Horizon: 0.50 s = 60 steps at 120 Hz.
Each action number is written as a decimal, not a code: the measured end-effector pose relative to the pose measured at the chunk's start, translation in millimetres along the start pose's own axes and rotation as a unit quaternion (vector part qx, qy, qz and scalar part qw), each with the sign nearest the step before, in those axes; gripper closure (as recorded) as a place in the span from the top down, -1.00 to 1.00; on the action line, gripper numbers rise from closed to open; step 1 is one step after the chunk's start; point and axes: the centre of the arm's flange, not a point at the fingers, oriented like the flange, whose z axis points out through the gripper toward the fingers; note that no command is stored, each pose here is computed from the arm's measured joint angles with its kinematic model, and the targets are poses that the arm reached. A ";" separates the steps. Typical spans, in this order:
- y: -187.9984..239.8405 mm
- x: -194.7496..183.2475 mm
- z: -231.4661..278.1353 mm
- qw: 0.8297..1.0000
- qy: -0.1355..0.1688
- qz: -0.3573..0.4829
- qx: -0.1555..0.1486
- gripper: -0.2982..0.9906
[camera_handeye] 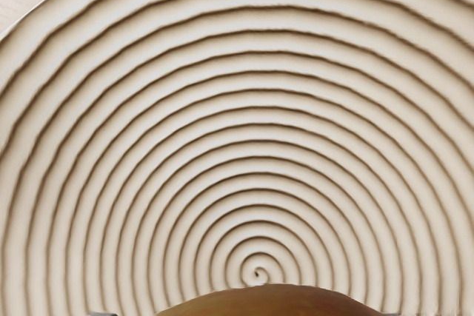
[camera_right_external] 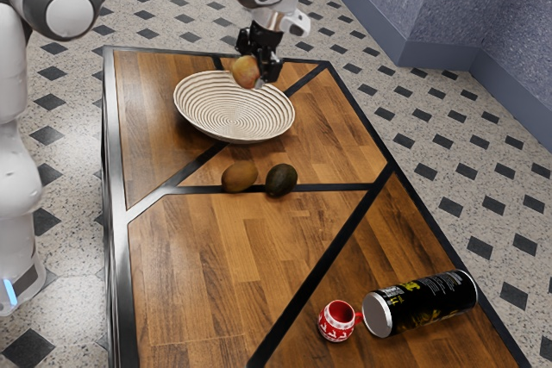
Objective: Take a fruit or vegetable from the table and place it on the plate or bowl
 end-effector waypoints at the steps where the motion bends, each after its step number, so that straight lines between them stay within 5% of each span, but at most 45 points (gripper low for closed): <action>1: 1.4 0.0 -0.1 1.000 0.000 0.001 0.000 0.21; 23: -0.4 -0.9 1.2 1.000 -0.005 -0.013 -0.003 0.45; 60: -10.0 -1.6 9.2 0.999 -0.021 -0.035 -0.004 0.53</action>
